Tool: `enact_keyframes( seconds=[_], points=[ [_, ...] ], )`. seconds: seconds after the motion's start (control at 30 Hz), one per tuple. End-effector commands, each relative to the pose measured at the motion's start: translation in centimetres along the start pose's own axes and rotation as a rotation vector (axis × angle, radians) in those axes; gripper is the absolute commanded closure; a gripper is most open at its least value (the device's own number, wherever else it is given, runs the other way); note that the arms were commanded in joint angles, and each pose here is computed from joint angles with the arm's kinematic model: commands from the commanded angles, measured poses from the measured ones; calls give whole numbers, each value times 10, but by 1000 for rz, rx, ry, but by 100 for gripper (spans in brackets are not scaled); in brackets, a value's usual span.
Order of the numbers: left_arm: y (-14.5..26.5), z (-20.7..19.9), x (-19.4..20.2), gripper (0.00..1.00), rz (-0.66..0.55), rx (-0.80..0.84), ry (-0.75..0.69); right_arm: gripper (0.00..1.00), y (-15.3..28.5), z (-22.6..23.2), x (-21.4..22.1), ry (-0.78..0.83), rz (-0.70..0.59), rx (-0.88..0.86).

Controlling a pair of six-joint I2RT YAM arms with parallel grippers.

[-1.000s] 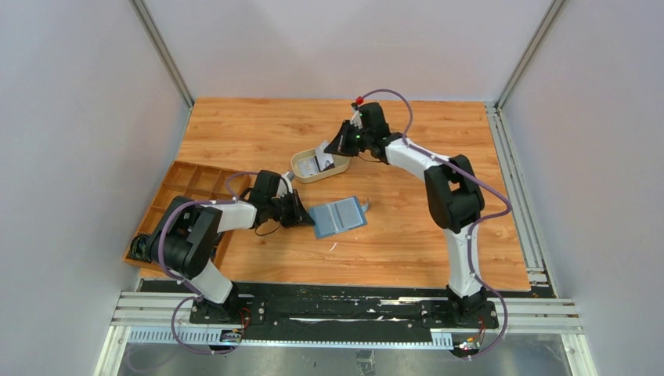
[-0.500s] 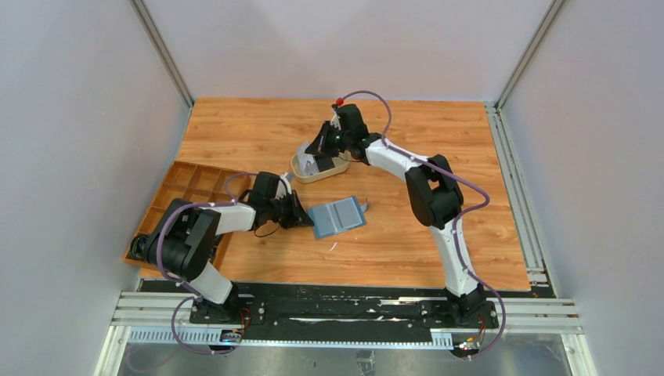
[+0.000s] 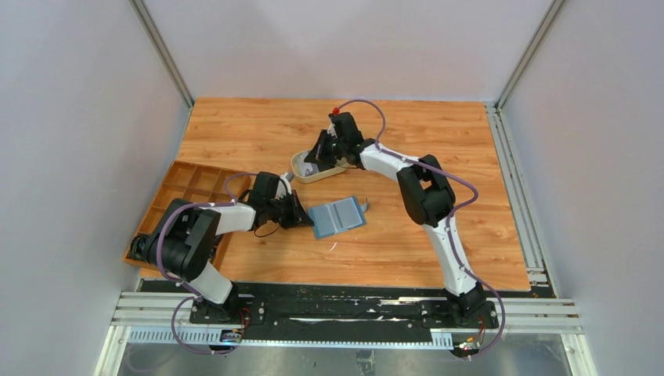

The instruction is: Take the credit cards out of the card holder

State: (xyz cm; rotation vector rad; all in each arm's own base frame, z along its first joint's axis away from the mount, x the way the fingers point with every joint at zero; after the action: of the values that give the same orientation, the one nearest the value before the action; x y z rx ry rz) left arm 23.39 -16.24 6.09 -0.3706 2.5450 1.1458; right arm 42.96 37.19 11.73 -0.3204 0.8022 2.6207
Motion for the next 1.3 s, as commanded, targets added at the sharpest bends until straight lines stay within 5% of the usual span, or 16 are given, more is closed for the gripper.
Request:
enact_keyframes(
  seconds=[0.0,0.1,0.37,0.83,1.27],
  points=[
    [2,40,43,100,141,-228,56,100,-12,-1,5,14,13,21],
    [3,40,43,100,140,-230,55,99,-16,-3,8,19,34,21],
    [4,39,42,100,140,-234,51,73,-14,-7,17,84,65,76],
    [3,37,37,100,136,-232,46,48,10,11,4,398,32,253],
    [4,37,35,100,138,-237,40,44,39,5,-15,539,-77,410]
  ],
)
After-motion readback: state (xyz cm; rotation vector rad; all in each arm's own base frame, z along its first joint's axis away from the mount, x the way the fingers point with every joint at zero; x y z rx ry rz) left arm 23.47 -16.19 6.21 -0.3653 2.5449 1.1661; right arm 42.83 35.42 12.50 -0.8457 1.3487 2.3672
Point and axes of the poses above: each gripper's point midway between its finger pads, its own y axis back along the fingers, its own z axis along the line the jaws close on, x = y × z, the point moved 7 cm from there along y, back along the fingers, and after that the axes turned 9 degrees about -y, right-handed, at the moved point
